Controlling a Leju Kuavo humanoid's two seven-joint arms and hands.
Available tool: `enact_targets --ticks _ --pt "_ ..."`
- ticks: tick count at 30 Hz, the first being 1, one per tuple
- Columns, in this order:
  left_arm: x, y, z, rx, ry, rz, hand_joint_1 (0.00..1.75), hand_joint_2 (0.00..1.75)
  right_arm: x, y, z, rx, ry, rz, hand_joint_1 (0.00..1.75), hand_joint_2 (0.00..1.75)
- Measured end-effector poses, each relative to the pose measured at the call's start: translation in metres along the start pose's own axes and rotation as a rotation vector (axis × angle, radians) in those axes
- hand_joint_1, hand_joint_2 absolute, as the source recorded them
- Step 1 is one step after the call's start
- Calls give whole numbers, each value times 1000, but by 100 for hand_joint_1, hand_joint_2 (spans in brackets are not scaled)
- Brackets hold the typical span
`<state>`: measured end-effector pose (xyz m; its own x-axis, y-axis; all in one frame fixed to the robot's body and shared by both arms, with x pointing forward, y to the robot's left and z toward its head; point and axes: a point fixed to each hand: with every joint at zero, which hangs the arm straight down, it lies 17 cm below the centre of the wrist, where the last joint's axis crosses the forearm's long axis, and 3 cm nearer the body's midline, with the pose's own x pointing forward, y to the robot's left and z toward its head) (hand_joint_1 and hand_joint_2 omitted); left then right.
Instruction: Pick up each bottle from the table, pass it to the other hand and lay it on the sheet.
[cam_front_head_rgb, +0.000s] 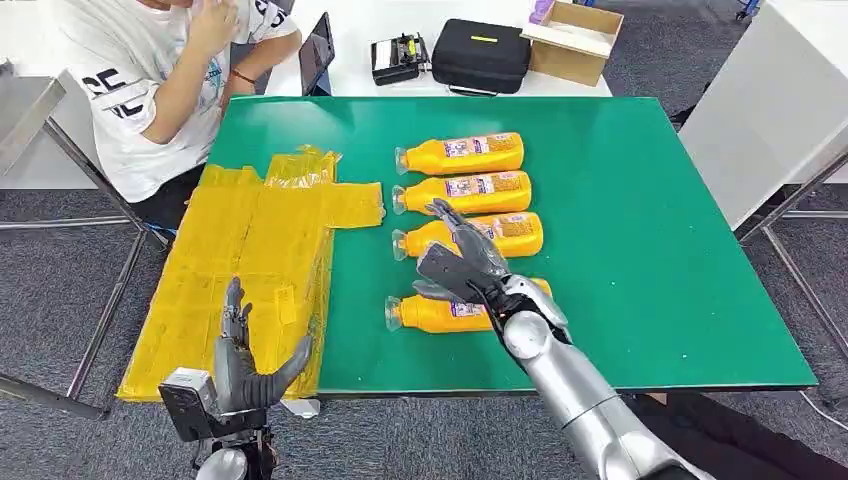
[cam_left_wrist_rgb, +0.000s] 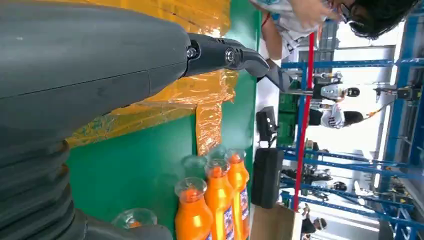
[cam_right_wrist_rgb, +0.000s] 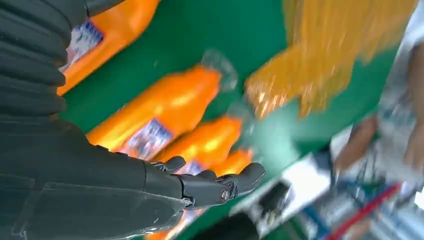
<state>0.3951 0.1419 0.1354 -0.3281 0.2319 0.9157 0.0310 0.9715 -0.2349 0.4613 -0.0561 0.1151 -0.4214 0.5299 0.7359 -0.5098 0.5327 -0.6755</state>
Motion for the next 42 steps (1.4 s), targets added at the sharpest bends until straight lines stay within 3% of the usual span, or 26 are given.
enact_targets --ticks 5,16,25,32,42 --pt "-15 -3 -5 -12 31 1 0 175 -5 14 -1 155 -7 -21 0 175" --pt "-27 -4 -6 -19 61 1 0 175 -39 27 18 277 52 49 0 175" --pt "-30 -2 -5 -15 70 0 0 175 -85 37 69 320 140 170 0 175" --pt "-31 0 -4 -8 70 -2 0 175 -98 60 109 332 157 212 0 175" --pt "-31 3 -4 0 70 -4 0 175 -97 66 122 346 152 224 0 175"
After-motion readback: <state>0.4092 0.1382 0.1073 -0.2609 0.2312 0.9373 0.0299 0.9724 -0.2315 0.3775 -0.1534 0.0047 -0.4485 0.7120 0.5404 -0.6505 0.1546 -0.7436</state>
